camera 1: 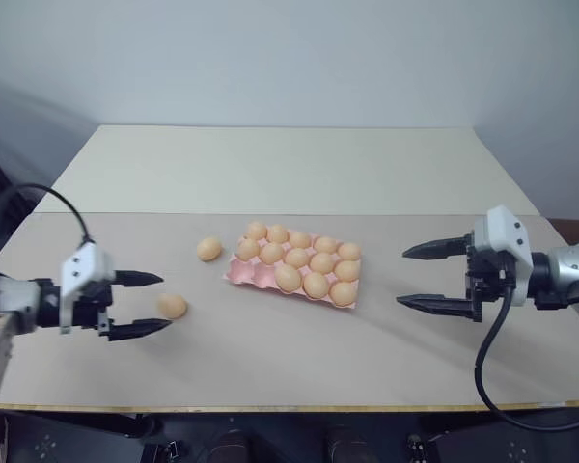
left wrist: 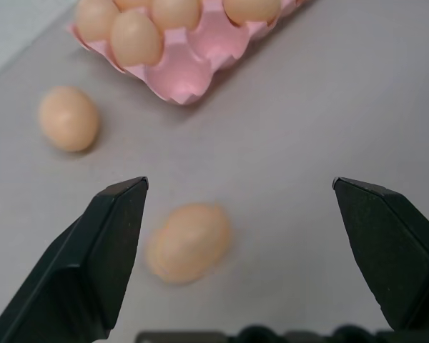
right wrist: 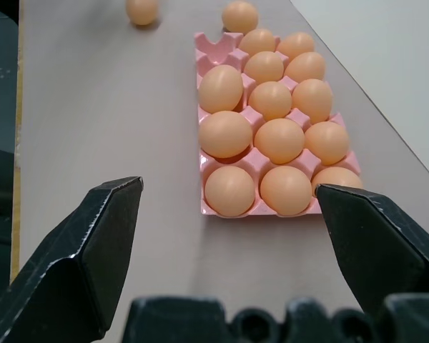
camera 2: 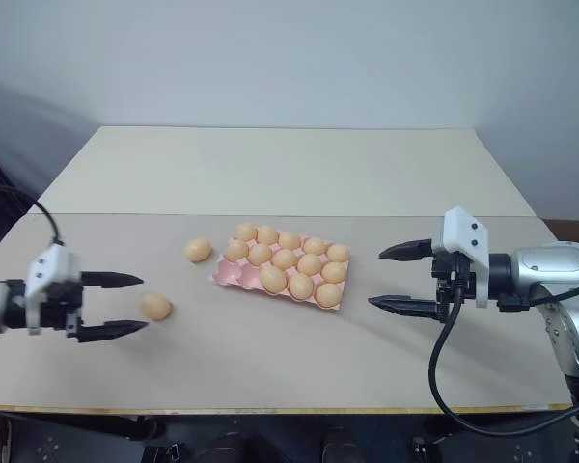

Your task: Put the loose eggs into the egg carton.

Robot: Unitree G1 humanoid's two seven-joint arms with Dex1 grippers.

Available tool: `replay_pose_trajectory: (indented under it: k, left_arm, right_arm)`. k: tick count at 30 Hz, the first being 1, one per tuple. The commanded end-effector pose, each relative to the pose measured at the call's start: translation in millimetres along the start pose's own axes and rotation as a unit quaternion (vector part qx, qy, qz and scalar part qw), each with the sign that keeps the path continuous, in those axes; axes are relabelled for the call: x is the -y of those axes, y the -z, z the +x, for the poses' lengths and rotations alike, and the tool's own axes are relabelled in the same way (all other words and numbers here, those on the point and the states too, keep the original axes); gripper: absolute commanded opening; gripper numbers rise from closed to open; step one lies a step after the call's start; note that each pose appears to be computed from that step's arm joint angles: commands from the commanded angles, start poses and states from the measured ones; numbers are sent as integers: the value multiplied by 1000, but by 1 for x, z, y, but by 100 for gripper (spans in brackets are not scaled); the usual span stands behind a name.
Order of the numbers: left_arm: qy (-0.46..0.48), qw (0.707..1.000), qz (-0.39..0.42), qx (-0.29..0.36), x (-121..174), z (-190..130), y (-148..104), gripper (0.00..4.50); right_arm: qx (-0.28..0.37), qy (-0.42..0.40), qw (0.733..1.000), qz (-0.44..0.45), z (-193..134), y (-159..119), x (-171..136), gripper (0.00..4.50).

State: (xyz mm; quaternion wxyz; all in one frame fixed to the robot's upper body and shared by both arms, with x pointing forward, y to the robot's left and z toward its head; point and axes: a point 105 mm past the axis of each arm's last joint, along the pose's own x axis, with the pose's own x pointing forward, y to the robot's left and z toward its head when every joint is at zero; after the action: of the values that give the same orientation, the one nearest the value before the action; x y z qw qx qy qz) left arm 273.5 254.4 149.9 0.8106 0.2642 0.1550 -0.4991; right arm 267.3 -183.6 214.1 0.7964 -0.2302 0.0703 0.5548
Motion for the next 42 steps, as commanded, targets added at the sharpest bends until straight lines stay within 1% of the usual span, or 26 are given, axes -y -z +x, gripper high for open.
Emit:
replay_pose_trajectory:
  k: [1,4,8,12,15,16,17,18,19,21,23,24,27,32,35,37,42]
  left_arm:
    - [3,997,66,-33,-6,12,8,450]
    - [2,996,83,-35,-12,23,12,450]
    - [27,990,118,-66,-13,33,23,450]
    - [47,987,129,-82,-13,36,29,450]
    - [57,984,134,-98,-14,34,33,392]
    - [60,984,136,-101,-14,32,34,359]
    - [60,984,136,-102,-14,31,35,344]
    - [59,984,136,-102,-15,31,35,310]
    - [59,984,137,-101,-16,30,35,287]
    - [55,984,136,-98,-18,29,33,226]
    - [54,985,132,-92,-18,28,31,196]
    - [56,986,129,-88,-19,29,28,193]
    - [50,991,114,-39,-21,35,8,193]
    - [35,993,81,76,-27,48,-41,193]
    - [37,988,77,126,-31,62,-69,193]
    - [44,986,82,141,-33,75,-81,193]
    - [58,981,91,159,-35,102,-96,193]
  right_arm:
    - [4,-5,1000,-22,-3,-11,-4,448]
    - [5,-3,1000,-21,-5,-12,-6,448]
    - [4,-2,1000,-20,-7,-13,-8,448]
    - [3,1,1000,-18,-9,-13,-10,448]
    - [2,3,1000,-15,-9,-13,-11,450]
    - [2,4,1000,-15,-10,-13,-11,450]
    - [2,4,1000,-14,-10,-13,-12,450]
    - [2,4,1000,-14,-10,-12,-12,450]
    - [2,3,1000,-14,-10,-12,-12,450]
    - [3,3,1000,-13,-9,-12,-12,450]
    - [4,3,1000,-13,-9,-12,-12,450]
    - [4,3,1000,-12,-9,-11,-12,450]
    - [4,3,1000,-12,-7,-11,-12,450]
    - [6,7,1000,-14,-5,-11,-10,450]
    - [6,10,1000,-14,-4,-10,-9,450]
    - [6,12,1000,-15,-3,-11,-9,450]
    - [6,18,1000,-14,-3,-11,-9,450]
